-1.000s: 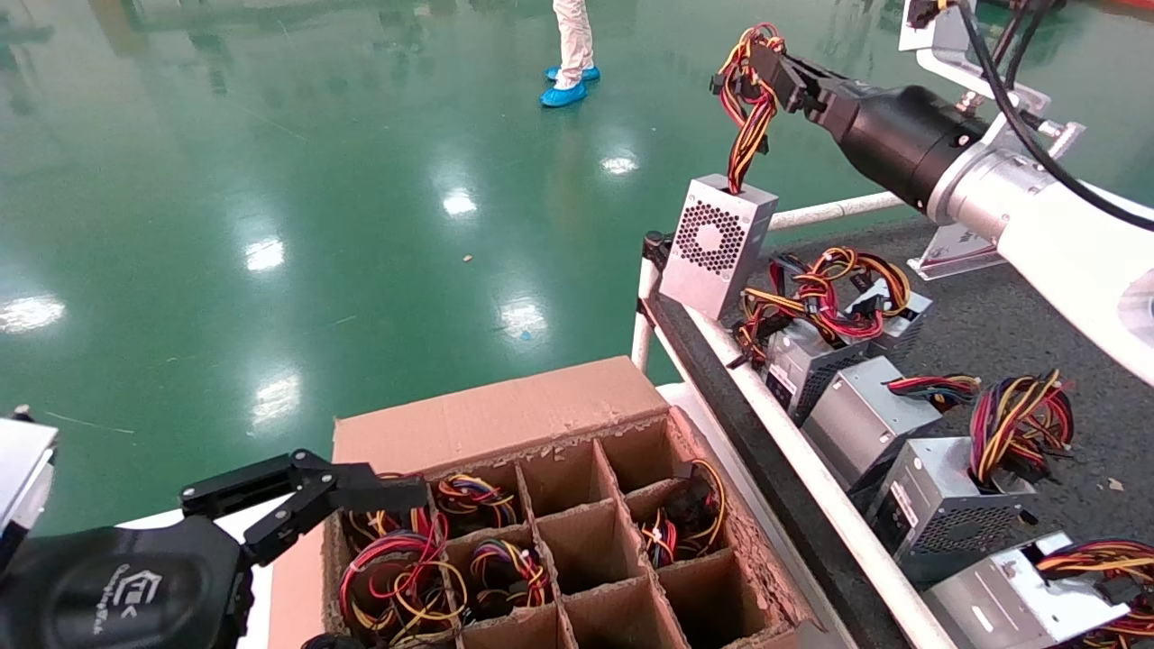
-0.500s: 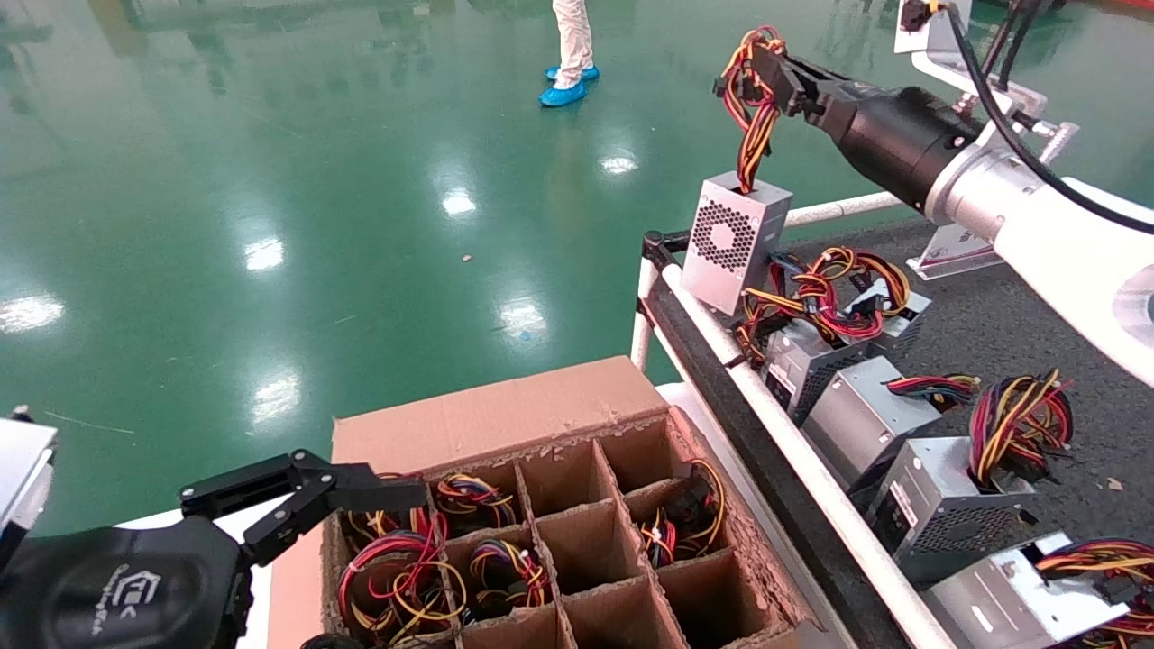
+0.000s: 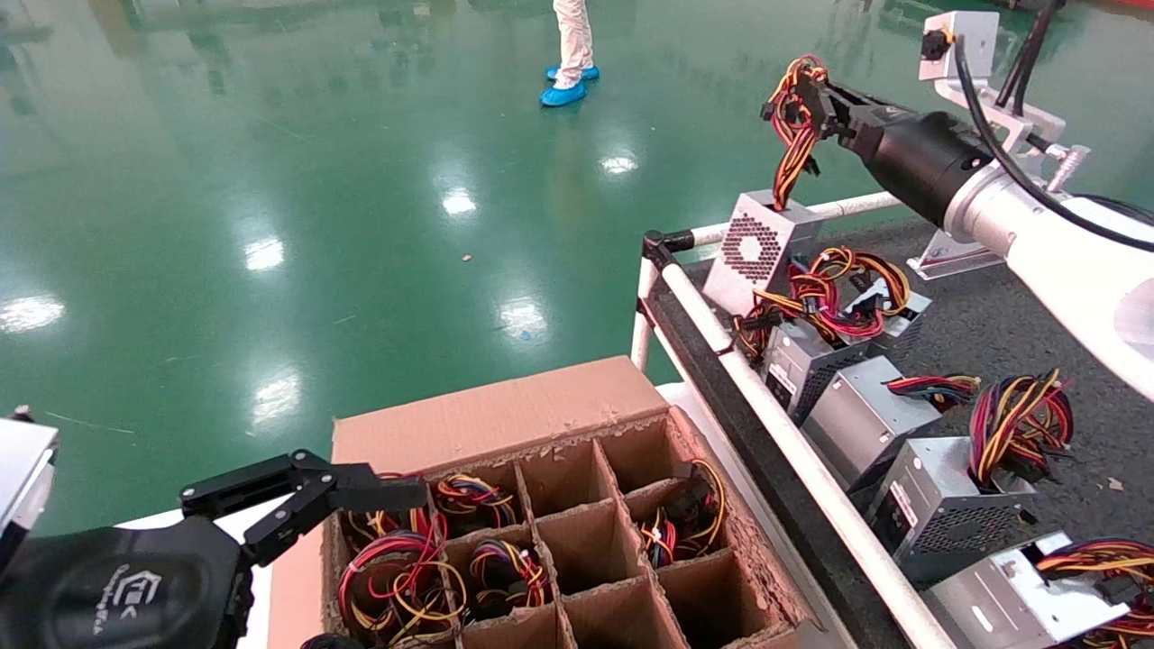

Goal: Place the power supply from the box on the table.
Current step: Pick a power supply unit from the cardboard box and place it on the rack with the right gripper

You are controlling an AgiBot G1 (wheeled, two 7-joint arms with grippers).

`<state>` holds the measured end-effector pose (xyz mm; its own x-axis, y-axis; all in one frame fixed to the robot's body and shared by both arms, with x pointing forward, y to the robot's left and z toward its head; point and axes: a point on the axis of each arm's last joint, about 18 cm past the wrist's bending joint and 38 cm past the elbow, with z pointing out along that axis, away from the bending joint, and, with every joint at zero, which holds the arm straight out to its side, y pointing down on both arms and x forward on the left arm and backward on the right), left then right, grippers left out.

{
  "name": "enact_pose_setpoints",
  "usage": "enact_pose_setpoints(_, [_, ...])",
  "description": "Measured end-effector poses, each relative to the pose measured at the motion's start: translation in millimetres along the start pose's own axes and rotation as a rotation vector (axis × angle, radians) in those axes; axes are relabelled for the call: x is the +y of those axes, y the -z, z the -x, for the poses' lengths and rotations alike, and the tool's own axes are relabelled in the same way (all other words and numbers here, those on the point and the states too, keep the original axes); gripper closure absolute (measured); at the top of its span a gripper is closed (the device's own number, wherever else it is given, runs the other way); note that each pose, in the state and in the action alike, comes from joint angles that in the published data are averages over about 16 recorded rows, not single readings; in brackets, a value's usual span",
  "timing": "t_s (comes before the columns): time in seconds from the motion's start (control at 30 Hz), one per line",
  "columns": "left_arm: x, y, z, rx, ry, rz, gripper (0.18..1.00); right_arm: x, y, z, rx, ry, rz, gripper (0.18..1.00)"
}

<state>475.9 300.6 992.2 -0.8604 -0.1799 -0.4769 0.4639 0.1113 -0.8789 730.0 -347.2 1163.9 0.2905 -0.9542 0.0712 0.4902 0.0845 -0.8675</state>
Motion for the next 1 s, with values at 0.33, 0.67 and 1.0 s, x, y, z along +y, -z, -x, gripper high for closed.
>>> enact_pose_setpoints(0.33, [0.0,0.0,0.0,0.000,0.000,0.000,0.184,18.8,0.2,0.0,0.026,0.002,0.024,0.954])
enact_pose_setpoints(0.67, [0.0,0.0,0.0,0.000,0.000,0.000,0.184,49.9,2.3,9.8,0.009,-0.007,0.079,0.954])
enact_pose_setpoints(1.0, [0.0,0.0,0.0,0.000,0.000,0.000,0.184,73.1,2.3,20.0,-0.005,-0.012,0.135,0.954])
